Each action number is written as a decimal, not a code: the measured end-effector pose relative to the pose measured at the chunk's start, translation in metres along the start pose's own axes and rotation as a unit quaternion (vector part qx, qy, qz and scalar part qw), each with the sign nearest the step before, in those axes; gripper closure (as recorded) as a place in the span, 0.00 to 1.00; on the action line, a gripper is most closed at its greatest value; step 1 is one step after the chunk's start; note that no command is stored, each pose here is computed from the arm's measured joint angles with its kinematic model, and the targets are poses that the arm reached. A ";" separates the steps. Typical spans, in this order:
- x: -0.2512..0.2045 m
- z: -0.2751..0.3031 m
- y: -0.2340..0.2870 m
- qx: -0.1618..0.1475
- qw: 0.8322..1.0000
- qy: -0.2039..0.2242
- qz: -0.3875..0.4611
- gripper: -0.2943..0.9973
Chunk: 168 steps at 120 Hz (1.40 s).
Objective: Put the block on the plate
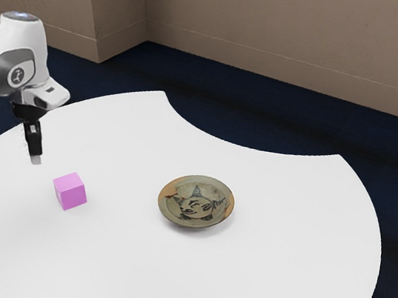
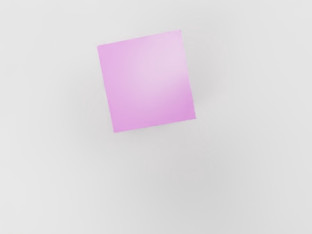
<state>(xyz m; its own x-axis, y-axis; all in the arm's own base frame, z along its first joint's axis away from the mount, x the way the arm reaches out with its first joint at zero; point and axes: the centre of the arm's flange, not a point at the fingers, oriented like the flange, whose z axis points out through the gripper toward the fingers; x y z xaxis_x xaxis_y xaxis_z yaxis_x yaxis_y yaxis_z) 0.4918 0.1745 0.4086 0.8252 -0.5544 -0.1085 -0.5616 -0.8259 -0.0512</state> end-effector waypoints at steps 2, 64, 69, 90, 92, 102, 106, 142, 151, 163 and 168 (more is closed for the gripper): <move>0.003 0.000 -0.003 0.001 1.000 0.001 0.001 0.23; 0.066 0.022 0.009 -0.025 0.999 0.025 0.028 0.23; 0.058 0.026 0.005 -0.027 0.999 0.023 0.017 0.23; 0.038 0.037 -0.005 -0.033 0.999 0.016 -0.017 0.23; 0.037 0.037 -0.006 -0.033 0.999 0.016 -0.018 0.23; 0.036 0.042 -0.005 -0.032 0.999 0.015 -0.019 0.23; 0.036 0.043 -0.005 -0.032 0.999 0.015 -0.019 0.23; 0.030 0.071 -0.013 -0.036 0.999 0.004 -0.029 0.23; 0.034 0.079 -0.016 -0.038 0.999 0.000 -0.031 0.23; 0.045 0.084 -0.018 -0.039 0.999 0.002 -0.029 0.23; 0.050 0.084 -0.016 -0.040 0.999 0.004 -0.027 0.23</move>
<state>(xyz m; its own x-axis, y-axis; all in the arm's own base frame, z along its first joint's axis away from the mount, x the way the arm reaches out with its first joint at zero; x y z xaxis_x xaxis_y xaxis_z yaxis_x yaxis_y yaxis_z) 0.5373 0.1685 0.3202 0.8546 -0.5097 -0.0990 -0.5102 -0.8598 0.0226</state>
